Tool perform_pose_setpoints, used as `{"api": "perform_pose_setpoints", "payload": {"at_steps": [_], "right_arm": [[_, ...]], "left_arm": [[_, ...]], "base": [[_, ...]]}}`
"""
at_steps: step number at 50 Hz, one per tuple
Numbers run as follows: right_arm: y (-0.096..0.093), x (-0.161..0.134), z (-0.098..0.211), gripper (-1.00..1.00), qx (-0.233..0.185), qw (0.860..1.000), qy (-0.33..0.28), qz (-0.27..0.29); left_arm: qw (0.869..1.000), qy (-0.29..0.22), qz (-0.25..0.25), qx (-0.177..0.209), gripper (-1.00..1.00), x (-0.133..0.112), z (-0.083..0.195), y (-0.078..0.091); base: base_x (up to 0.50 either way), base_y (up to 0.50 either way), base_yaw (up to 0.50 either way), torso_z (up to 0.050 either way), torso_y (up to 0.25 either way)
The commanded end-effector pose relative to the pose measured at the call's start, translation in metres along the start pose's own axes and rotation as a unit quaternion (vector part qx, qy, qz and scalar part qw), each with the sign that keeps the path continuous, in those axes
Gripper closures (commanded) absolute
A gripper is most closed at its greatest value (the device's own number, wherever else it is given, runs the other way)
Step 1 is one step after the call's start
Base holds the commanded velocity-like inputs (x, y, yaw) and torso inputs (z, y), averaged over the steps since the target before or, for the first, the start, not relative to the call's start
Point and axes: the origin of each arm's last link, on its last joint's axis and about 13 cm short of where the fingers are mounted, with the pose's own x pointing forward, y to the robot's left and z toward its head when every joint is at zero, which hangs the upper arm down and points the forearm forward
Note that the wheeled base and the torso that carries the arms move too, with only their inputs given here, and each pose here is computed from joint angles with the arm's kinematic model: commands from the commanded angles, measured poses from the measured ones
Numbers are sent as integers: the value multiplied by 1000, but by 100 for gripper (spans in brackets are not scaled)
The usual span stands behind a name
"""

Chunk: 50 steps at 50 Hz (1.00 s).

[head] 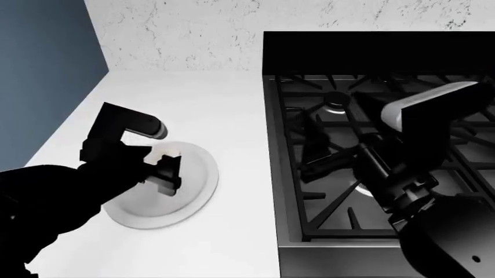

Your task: Frozen meat rests on a plate on the counter. Retrieve the meat and place it in a pot on a burner. Then turn the burner on.

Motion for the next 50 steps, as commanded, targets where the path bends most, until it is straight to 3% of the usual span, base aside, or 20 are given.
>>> {"api": "perform_pose_setpoints", "payload": {"at_steps": [1, 18, 50], "right_arm": [[-1, -9, 8, -100, 1, 1000, -13, -6], [-1, -18, 14, -100, 11, 1000, -21, -12], [-2, -20, 12, -100, 17, 1000, -17, -9]], "left_arm": [[999, -30, 7, 9, 100, -15, 15, -2], [998, -64, -6, 19, 100, -35, 24, -10], [998, -57, -10, 20, 100, -34, 23, -14]], "base": [[0, 0, 0, 0, 0], [0, -16, 0, 0, 0], [0, -500, 0, 0, 0]]}}
